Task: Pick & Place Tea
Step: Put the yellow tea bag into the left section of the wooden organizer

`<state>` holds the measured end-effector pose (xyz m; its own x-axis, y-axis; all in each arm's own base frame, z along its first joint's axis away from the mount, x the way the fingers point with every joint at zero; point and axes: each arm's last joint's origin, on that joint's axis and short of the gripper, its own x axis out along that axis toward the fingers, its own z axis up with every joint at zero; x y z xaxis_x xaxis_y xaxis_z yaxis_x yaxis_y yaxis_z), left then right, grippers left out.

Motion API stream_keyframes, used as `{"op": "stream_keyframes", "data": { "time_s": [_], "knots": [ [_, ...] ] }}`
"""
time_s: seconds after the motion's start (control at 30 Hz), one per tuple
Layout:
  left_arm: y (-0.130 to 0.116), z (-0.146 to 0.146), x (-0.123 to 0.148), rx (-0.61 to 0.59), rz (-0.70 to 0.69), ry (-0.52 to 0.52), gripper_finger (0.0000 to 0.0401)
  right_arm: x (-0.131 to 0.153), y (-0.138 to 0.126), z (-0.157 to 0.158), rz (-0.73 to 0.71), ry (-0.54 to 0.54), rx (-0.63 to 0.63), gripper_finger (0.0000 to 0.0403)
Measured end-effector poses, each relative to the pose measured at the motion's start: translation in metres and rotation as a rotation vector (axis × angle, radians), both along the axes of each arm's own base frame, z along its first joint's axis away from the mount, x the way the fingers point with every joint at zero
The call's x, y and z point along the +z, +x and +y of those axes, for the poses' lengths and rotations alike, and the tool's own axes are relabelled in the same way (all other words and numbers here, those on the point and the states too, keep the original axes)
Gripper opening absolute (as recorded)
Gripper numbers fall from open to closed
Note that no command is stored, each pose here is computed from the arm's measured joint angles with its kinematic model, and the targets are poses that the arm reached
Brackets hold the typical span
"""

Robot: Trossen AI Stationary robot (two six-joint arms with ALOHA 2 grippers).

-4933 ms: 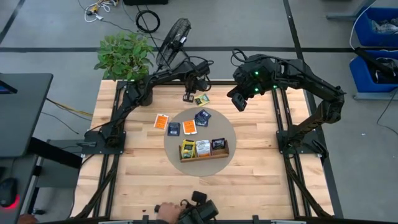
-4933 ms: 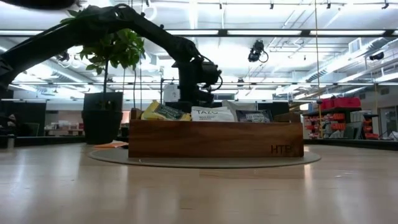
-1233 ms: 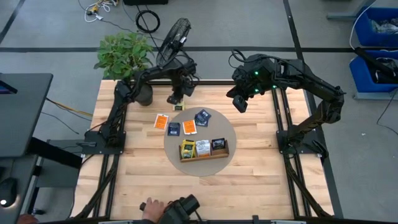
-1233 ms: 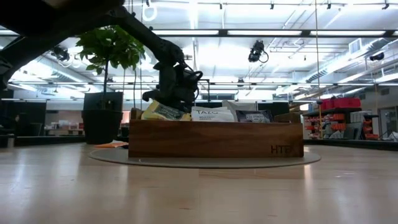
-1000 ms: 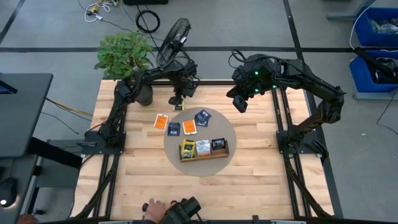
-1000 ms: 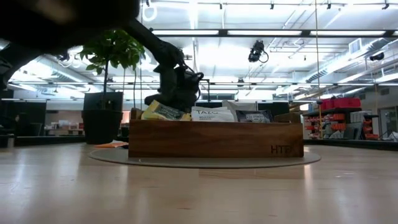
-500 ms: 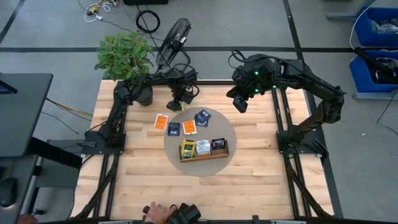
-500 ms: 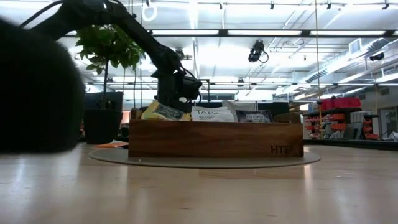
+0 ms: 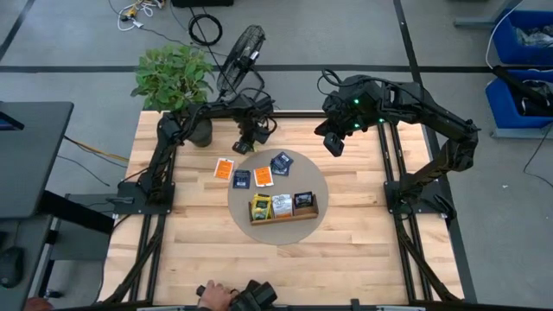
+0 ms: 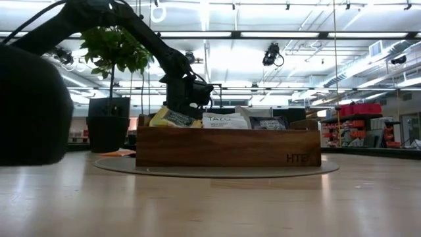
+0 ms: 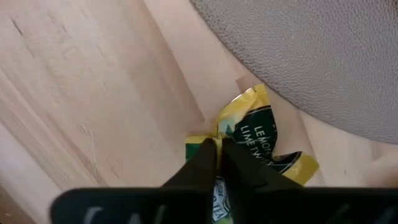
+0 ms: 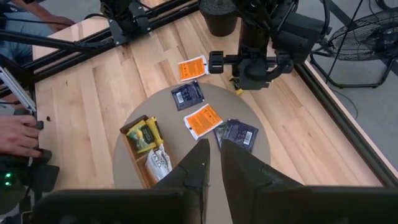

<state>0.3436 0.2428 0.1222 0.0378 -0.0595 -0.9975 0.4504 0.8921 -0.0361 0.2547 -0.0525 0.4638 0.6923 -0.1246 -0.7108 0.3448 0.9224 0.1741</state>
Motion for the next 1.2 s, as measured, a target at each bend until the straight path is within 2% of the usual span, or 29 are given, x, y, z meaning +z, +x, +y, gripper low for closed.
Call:
{"op": "stream_keyframes", "data": {
  "time_s": [0.2,0.37,0.5,0.57,0.7,0.83,0.97,1.1,1.2],
  "knots": [
    [0.001,-0.002,0.004,-0.008,0.041,0.040,0.0013,0.000,0.000,0.000,-0.004,0.000,-0.001,0.0051],
    [0.008,0.002,0.028,0.025,0.089,0.135,0.0007,0.002,0.002,0.000,-0.023,-0.009,0.002,0.0051],
    [0.013,0.008,0.074,0.066,-0.011,0.216,0.0007,0.003,0.002,0.000,-0.033,-0.014,0.004,0.0051],
    [0.015,0.007,0.088,0.085,-0.042,0.233,0.0006,0.003,0.001,0.000,-0.036,-0.018,0.006,0.0051],
    [0.021,0.002,0.127,0.147,-0.152,0.288,0.0007,0.010,-0.011,0.001,-0.054,-0.041,-0.009,0.0051],
    [0.028,-0.014,0.159,0.181,-0.242,0.316,0.0006,0.019,-0.034,0.004,-0.055,-0.100,-0.078,0.0044],
    [0.041,-0.035,0.190,0.268,-0.368,0.321,0.0006,0.026,-0.057,0.005,-0.053,-0.156,-0.191,0.0035],
    [0.054,-0.055,0.220,0.361,-0.504,0.318,0.0005,0.028,-0.069,0.005,-0.070,-0.170,-0.280,0.0032],
    [0.062,-0.069,0.243,0.452,-0.614,0.373,0.0005,0.018,-0.073,0.005,-0.042,-0.189,-0.321,0.0035]
  ]
}}
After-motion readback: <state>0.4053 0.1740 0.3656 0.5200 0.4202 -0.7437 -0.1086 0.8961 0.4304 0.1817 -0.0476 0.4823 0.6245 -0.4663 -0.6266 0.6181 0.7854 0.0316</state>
